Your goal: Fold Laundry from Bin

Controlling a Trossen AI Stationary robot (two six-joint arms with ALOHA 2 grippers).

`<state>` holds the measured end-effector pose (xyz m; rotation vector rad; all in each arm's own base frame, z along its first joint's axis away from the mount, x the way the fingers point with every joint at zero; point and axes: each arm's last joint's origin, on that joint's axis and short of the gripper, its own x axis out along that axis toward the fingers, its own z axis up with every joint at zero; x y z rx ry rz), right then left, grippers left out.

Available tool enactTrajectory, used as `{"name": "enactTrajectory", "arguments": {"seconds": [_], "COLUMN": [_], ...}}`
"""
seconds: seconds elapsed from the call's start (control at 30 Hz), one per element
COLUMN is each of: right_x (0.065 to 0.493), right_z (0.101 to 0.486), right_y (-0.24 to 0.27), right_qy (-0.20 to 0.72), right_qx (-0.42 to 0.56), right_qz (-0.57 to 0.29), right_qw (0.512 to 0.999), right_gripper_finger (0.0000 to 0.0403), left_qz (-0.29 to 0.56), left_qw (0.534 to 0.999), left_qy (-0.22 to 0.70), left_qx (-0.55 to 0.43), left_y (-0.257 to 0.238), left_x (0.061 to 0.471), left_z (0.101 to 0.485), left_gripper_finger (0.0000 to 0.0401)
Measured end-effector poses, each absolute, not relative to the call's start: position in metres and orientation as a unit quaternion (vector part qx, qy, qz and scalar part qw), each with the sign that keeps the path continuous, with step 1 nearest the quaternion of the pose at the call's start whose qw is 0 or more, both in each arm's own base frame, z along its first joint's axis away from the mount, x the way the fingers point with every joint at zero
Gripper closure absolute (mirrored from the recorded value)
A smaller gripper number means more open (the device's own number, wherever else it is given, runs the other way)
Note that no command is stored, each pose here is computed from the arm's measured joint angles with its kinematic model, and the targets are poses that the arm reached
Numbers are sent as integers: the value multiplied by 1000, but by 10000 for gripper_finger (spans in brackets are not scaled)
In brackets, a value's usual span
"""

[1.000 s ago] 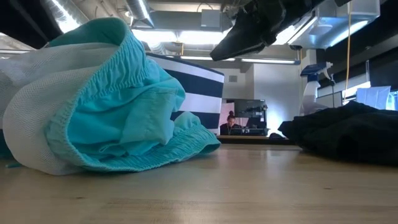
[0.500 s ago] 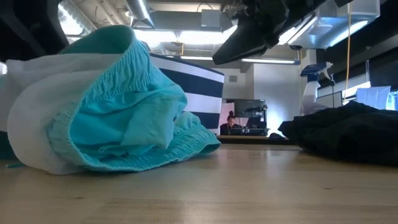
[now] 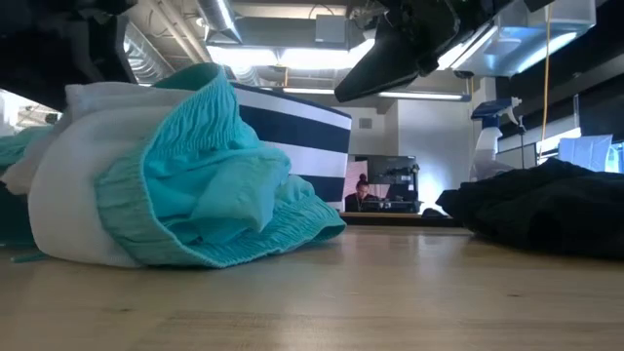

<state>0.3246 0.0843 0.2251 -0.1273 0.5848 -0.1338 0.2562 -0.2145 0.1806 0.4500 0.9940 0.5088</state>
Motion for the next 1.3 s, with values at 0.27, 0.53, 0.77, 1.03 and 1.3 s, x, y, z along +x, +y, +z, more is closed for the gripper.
{"name": "enactTrajectory", "arguments": {"seconds": [0.27, 0.53, 0.77, 1.03, 1.3], "right_x": [326, 327, 327, 328, 329], "right_z": [227, 228, 231, 228, 230], "right_y": [85, 87, 81, 80, 81], "right_qy": [278, 276, 257, 257, 247], "right_qx": [-77, -77, -115, -112, -109], "right_qz": [-58, -13, -119, -148, -141], "right_qw": [956, 958, 952, 948, 953], "right_gripper_finger": [314, 314, 314, 314, 314], "left_qz": [263, 337, 371, 392, 395], "left_qw": [803, 771, 831, 847, 844], "left_qy": [493, 478, 349, 294, 307], "left_qx": [208, 253, 222, 204, 191], "left_y": [-196, -184, -178, -174, -163], "left_x": [266, 264, 266, 265, 245], "left_z": [181, 227, 280, 288, 259], "left_gripper_finger": [387, 399, 400, 400, 401]}}
